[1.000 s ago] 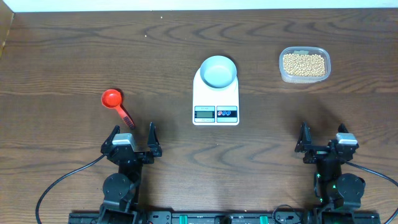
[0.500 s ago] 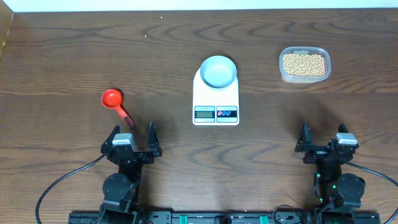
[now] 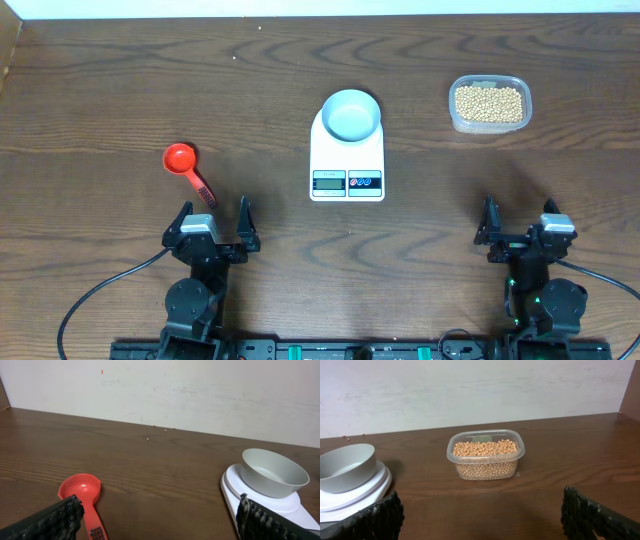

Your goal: Scoop item into bowl and weigh 50g on scale

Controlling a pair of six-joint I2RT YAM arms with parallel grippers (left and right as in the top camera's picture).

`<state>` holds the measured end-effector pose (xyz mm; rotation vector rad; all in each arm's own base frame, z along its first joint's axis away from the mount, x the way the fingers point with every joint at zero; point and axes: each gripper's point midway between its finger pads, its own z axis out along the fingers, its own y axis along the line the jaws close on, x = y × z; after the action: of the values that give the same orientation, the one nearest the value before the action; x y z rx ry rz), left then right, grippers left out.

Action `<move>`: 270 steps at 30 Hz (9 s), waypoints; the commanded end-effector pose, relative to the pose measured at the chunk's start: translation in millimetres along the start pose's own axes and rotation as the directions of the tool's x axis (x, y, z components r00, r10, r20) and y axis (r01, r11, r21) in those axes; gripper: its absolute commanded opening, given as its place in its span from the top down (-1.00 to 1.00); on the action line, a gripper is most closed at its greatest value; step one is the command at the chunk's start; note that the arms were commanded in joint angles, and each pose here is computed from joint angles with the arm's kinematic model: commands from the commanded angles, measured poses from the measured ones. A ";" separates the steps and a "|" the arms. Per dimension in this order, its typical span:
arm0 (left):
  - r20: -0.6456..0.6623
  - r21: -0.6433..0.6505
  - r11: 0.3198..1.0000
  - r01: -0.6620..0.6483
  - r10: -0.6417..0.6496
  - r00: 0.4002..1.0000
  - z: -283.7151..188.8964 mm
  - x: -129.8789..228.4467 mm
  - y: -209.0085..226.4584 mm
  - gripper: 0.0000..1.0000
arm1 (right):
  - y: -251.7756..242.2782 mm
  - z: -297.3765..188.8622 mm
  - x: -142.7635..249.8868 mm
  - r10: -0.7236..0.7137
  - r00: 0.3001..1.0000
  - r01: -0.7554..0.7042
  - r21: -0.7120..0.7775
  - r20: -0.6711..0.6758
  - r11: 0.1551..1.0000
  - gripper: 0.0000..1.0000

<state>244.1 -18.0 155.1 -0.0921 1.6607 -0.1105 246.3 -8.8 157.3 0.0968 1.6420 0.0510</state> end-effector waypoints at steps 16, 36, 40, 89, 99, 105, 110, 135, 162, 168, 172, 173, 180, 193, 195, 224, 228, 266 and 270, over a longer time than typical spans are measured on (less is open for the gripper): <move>-0.057 -0.024 1.000 -0.017 0.016 0.998 0.5 16.8 5.7 -1.00 | 1.1 -0.1 1.1 -0.010 1.000 0.010 -0.003 -0.003 1.000 -0.99; -0.057 -0.024 1.000 -0.017 0.016 0.998 0.5 16.8 5.7 -0.99 | 1.1 -0.1 1.1 -0.010 1.000 0.010 -0.003 -0.003 1.000 -0.99; -0.057 -0.024 1.000 -0.017 0.016 0.998 0.5 16.8 5.7 -1.00 | 1.1 -0.1 1.1 -0.010 1.000 0.010 -0.003 -0.003 1.000 -0.98; -0.055 -0.023 1.000 -0.016 0.015 0.998 0.5 16.4 5.5 -0.99 | 1.1 -0.1 1.1 -0.010 1.000 0.010 -0.003 -0.003 1.000 -0.98; -0.055 -0.023 1.000 -0.016 0.015 0.998 0.5 16.4 5.5 -1.00 | 1.1 -0.1 1.1 -0.010 1.000 0.010 -0.003 -0.003 1.000 -0.98; -0.055 -0.024 1.000 -0.017 0.015 0.998 0.5 16.4 5.5 -0.99 | 1.1 -0.1 1.1 -0.010 1.000 0.010 -0.003 -0.003 1.000 -0.98; -0.055 -0.024 1.000 -0.017 0.015 0.998 0.5 16.4 5.5 -1.00 | 1.1 -0.1 1.1 -0.010 1.000 0.010 -0.003 -0.003 1.000 -0.98; -0.054 -0.023 1.000 -0.017 0.015 0.998 0.5 16.3 5.5 -0.99 | 1.1 -0.1 1.1 -0.010 1.000 0.010 -0.003 -0.003 1.000 -0.99; -0.050 -0.023 1.000 -0.015 0.014 0.999 0.2 14.0 5.2 -0.99 | 1.1 -0.1 1.1 -0.010 1.000 0.010 -0.003 -0.003 1.000 -0.98; -0.050 -0.022 1.000 -0.016 0.014 0.999 0.2 14.0 5.2 -0.99 | 1.1 -0.1 1.1 -0.010 1.000 0.010 -0.003 -0.003 1.000 -0.98; -0.049 -0.023 1.000 -0.015 0.014 0.999 0.1 13.6 5.2 -0.98 | 1.1 -0.1 1.1 -0.010 1.000 0.010 -0.003 -0.003 1.000 -0.99; -0.049 -0.023 1.000 -0.015 0.014 0.999 0.1 13.6 5.2 -0.99 | 1.1 -0.1 1.1 -0.010 1.000 0.010 -0.003 -0.003 1.000 -0.99; -0.049 -0.022 1.000 -0.015 0.014 0.999 0.1 13.6 5.1 -0.99 | 1.1 -0.1 1.1 -0.010 1.000 0.010 -0.003 -0.003 1.000 -0.98; -0.049 -0.023 1.000 -0.015 0.014 0.999 0.1 13.7 5.2 -1.00 | 1.1 -0.1 1.1 -0.010 1.000 0.010 -0.003 -0.003 1.000 -0.98; -0.049 -0.023 1.000 -0.015 0.014 0.999 0.1 13.7 5.2 -0.99 | 1.1 -0.1 1.1 -0.010 1.000 0.010 -0.003 -0.003 1.000 -0.99; -0.044 -0.022 1.000 -0.014 0.013 0.999 -0.3 10.9 4.8 -0.99 | 1.1 -0.1 1.1 -0.010 1.000 0.010 -0.003 -0.003 1.000 -0.98; -0.044 -0.022 1.000 -0.014 0.013 0.999 -0.3 10.9 4.8 -0.99 | 1.1 -0.1 1.1 -0.010 1.000 0.010 -0.003 -0.003 1.000 -0.99; -0.024 -0.019 1.000 -0.010 0.010 1.000 -2.2 -0.2 3.6 -0.99 | 1.1 -0.1 1.1 -0.010 1.000 0.010 -0.003 -0.003 1.000 -0.99; -0.015 -0.018 1.000 -0.009 0.008 1.000 -3.3 -8.7 2.5 -0.99 | 1.1 -0.1 1.1 -0.010 1.000 0.010 -0.003 -0.003 1.000 -0.99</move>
<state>242.5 -17.6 156.6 -0.0910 1.6776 -0.1068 246.3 -8.8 157.3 0.0968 1.6420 0.0510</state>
